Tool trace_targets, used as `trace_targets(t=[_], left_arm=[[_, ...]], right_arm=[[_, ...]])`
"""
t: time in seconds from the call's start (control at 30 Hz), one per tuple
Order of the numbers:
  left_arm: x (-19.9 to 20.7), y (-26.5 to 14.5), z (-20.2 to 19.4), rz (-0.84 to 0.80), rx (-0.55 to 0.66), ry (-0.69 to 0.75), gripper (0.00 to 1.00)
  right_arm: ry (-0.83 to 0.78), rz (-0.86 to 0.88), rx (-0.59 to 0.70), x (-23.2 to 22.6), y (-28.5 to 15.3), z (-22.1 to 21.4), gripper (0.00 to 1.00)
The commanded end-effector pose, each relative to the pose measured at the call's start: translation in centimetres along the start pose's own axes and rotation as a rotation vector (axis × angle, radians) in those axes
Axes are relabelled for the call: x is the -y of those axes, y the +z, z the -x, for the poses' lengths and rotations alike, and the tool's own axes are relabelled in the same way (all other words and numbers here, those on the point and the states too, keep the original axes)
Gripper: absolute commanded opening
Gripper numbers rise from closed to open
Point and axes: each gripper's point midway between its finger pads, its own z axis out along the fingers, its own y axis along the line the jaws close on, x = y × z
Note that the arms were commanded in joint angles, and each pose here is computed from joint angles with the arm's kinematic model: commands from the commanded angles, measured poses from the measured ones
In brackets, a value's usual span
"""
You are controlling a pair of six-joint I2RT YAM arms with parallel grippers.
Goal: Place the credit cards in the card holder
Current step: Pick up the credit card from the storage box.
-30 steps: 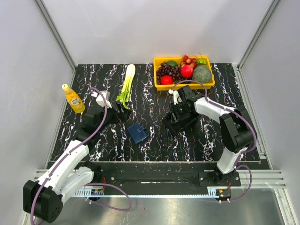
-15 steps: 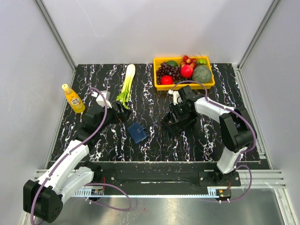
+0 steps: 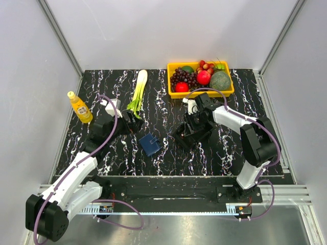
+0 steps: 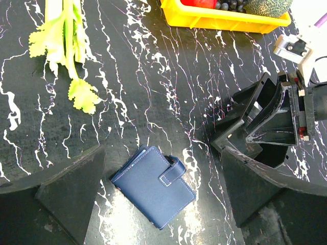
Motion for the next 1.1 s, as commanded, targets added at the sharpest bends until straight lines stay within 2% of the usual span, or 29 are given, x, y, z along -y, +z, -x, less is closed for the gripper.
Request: trace_targets(t=[0.0,0.3,0.33,0.47,0.67,0.73,0.8,0.83,0.97,1.07], left_arm=[[0.9,0.1,1.1,-0.037,0.038,0.005,0.99],[0.9,0.0,1.2,-0.036,0.042,0.005,0.99],[0.9,0.0,1.2,-0.036,0.044,0.005,0.99],[0.9,-0.1,1.3,-0.038,0.046,0.003,0.99],[0.9,-0.1,1.2,-0.036,0.044,0.002,0.99],[0.9,-0.1,1.2,-0.037,0.042,0.004,0.99],[0.8,-0.2,1.2,-0.032,0.046,0.005,0.99],[0.8,-0.2,1.1,-0.032,0.046,0.005,0.99],[0.7,-0.2,1.2,-0.029,0.046,0.007,0.99],[0.8,-0.1,1.1,-0.034,0.045,0.002,0.99]], right_arm=[[-0.019,0.087,0.038,-2.1,-1.3,1.2,0.38],[-0.025,0.147,0.065,-3.3,-1.8,1.5,0.35],[-0.027,0.162,0.058,-3.6,-1.7,1.3,0.25],[-0.019,0.194,0.033,-3.9,-1.4,0.7,0.22],[-0.002,0.150,0.022,-3.1,-1.0,0.5,0.26],[-0.006,0.057,0.044,-1.8,-1.6,0.9,0.42],[0.005,-0.025,0.052,-0.4,-1.6,1.1,0.46],[0.000,-0.026,0.044,-0.3,-1.5,1.0,0.51],[0.021,-0.006,-0.031,0.0,-0.1,0.1,0.51],[0.026,-0.015,-0.034,0.4,0.5,0.0,0.50]])
